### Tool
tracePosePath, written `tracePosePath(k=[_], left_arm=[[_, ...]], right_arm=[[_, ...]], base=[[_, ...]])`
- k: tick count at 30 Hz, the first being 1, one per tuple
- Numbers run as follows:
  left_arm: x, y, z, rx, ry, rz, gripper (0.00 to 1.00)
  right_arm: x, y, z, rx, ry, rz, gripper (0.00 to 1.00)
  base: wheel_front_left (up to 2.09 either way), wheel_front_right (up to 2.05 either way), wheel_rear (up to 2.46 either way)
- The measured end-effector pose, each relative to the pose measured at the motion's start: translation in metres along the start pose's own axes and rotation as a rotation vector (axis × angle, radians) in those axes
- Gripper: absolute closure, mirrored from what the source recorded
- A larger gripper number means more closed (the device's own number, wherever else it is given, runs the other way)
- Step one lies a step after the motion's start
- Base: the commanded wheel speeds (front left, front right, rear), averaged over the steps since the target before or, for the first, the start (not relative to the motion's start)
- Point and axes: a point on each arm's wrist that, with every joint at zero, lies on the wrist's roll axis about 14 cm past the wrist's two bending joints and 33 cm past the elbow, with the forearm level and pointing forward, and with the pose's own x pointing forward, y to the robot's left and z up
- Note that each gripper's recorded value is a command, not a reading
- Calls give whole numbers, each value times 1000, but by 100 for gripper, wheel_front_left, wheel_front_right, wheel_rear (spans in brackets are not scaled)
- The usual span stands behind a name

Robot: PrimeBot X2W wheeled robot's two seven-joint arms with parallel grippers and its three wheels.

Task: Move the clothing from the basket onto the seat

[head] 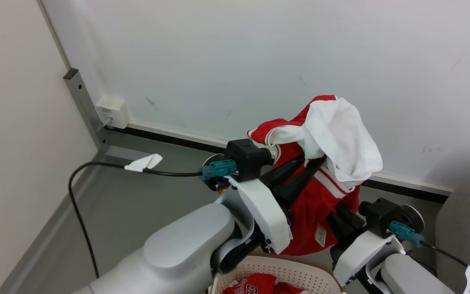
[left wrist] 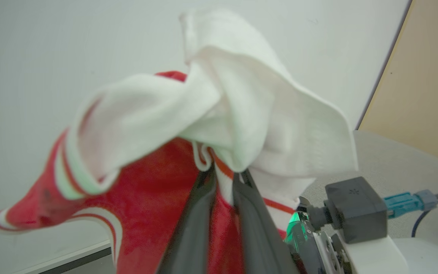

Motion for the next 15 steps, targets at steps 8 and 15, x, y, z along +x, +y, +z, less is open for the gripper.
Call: tracePosePath(k=[8,15], left_arm=[[-3,16,-18,-23,37,45,100],[3,10,-32,-47,52,20,75]], right_arm=[[-21,-13,13,21,-65,-53,100],[-42,-42,36,36,-153,-153,100]], base=[[0,0,0],[0,0,0]])
